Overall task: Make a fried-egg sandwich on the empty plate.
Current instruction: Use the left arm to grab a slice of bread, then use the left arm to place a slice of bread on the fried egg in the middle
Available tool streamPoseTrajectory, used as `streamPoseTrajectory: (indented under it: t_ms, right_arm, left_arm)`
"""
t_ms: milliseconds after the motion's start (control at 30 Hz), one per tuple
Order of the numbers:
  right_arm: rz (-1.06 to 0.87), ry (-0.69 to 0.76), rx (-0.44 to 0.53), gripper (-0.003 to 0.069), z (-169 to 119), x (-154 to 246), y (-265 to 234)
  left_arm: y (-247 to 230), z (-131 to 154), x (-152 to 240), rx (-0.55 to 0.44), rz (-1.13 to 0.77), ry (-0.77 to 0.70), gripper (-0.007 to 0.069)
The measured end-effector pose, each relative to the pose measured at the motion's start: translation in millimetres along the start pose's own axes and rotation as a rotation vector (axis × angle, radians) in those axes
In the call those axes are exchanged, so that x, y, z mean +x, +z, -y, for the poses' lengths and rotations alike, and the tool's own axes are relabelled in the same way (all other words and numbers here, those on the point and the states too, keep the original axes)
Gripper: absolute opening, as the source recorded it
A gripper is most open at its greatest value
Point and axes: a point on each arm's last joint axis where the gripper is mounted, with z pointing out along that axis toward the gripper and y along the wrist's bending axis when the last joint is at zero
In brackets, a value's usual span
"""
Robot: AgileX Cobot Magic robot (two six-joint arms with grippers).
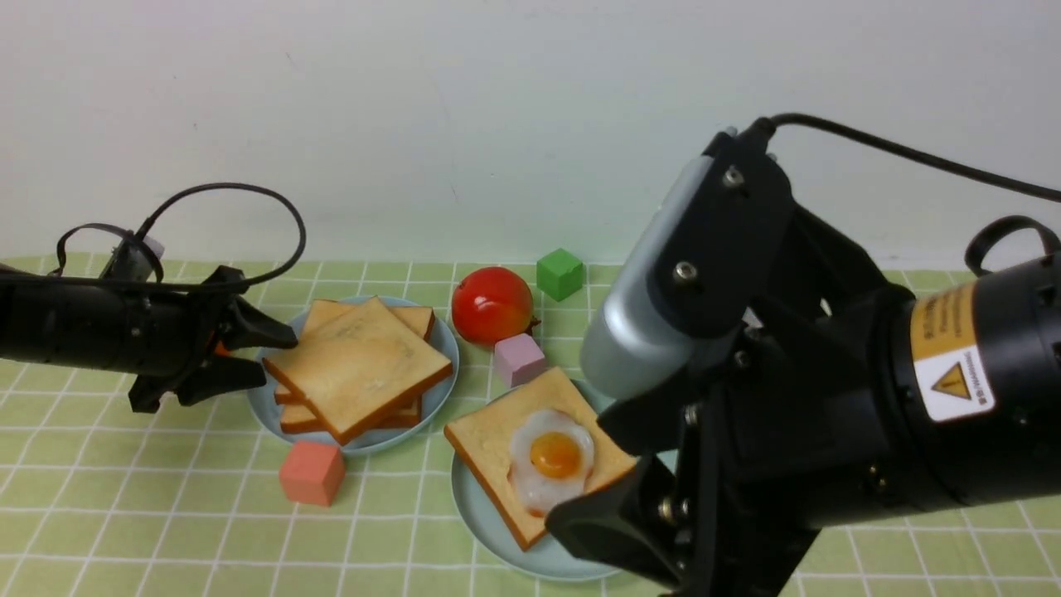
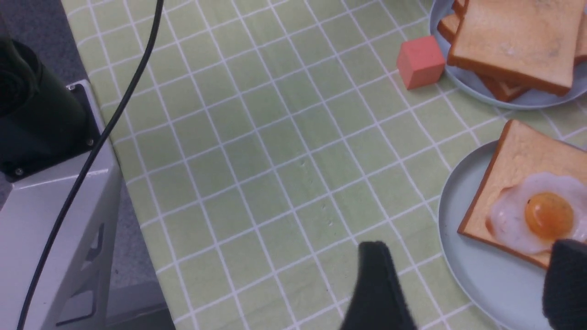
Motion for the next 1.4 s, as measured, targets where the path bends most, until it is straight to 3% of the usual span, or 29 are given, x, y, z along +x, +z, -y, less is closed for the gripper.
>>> streamPoseTrajectory:
  t_ms: [100,233,267,300,400,667,967,1100,1167,1400]
  right_arm:
    - [0.002,0.0,0.001,0.0269,0,0,0]
    - [0.002,0.009,0.001,0.0017,0,0,0]
    - [0.002,0.011,0.001,0.0011,0,0,0]
    - [0.002,0.023,0.001,-0.001,0,0,0]
    - [0.001,0.039,0.0,-0.001,0,0,0]
    - [-0.024,0.093,-0.007,-0.001,-1,2,-2]
    - [-0.008,0.09,-0.013,-0.0006,-6,5,-25]
    - [0.002,0.088,-0.012,-0.0003,-7,5,-28]
    - [0.001,0.085,-0.008,-0.0001,-6,5,-28]
    - [-0.003,0.065,0.014,0.0001,-4,6,-28]
  left_arm:
    - [5,-4,1,0.006,-0.017,0.018,0.0341]
    - [8,-5,1,0.029,-0.028,0.004,0.0204]
    - [8,-4,1,0.03,-0.029,0.005,0.0188]
    - [8,-4,1,0.033,-0.029,0.008,0.0116]
    - [8,-4,1,0.037,-0.035,0.009,0.0057]
    - [3,8,-2,0.096,-0.1,0.067,0.0059]
    - [-42,65,-9,0.198,-0.087,0.179,0.0059]
    - [-42,94,8,0.238,-0.126,0.219,0.0059]
    - [-22,113,36,0.265,-0.204,0.239,0.0059]
    - [17,114,84,0.249,-0.22,0.277,0.0059]
